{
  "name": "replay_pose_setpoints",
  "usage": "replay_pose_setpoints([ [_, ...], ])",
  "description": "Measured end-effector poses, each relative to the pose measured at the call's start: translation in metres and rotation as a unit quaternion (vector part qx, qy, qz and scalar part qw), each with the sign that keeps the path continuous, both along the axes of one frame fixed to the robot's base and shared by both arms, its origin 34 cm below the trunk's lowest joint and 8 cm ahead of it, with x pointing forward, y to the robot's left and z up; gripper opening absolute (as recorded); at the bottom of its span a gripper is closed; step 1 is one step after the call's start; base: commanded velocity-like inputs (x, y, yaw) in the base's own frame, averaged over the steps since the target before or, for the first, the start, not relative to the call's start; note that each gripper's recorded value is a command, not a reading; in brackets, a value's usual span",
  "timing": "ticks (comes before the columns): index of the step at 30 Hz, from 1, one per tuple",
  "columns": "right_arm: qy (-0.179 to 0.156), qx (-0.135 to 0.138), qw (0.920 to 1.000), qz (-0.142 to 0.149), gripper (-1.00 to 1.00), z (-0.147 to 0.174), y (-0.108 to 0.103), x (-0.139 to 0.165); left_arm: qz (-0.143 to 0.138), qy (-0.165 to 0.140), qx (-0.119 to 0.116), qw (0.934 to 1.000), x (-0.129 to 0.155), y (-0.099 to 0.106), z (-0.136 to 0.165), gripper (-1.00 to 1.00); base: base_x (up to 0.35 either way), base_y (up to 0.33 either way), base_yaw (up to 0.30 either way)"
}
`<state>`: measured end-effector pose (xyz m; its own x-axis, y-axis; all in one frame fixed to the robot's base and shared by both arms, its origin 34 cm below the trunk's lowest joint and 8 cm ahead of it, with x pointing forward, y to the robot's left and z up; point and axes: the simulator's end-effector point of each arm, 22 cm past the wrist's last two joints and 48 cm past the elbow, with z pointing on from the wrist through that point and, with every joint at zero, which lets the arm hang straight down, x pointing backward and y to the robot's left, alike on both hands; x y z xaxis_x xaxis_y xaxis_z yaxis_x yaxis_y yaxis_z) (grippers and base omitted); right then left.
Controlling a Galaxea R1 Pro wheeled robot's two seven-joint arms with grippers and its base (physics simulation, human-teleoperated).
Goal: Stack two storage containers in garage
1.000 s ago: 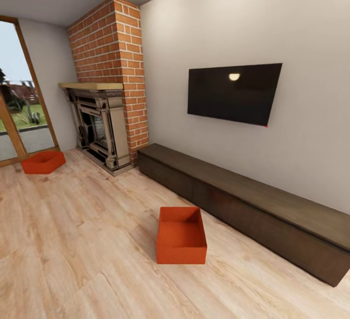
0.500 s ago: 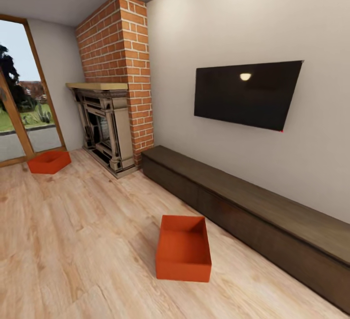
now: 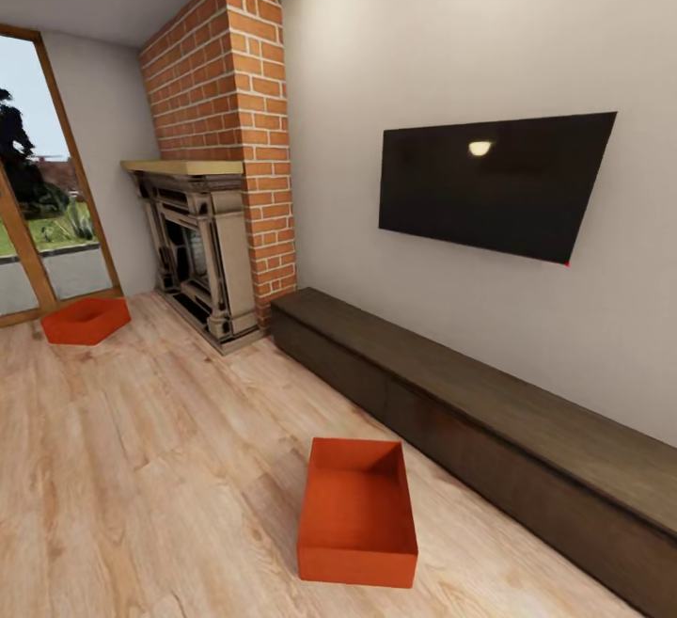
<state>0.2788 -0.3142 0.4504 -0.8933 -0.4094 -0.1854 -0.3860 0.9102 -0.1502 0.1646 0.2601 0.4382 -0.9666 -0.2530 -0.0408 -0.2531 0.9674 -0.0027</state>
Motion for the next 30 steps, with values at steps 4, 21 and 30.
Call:
replay_pose_setpoints([
  [4,0.0,0.0,1.0,-0.001,1.0,0.0,0.0003,0.0,0.001,-0.002,0.001,1.0,0.0007,0.0004,0.0,1.0,0.321,0.0,0.0],
  [21,0.0,0.001,1.0,-0.001,1.0,-0.0001,0.001,0.0,0.0,-0.005,0.001,1.0,0.0024,0.0007,0.0001,1.0,0.321,0.0,0.0],
  [30,0.0,0.001,1.0,-0.001,1.0,-0.0001,0.0015,0.0,0.0,-0.006,0.002,1.0,0.0029,0.0007,0.0002,1.0,0.32,0.0,0.0],
])
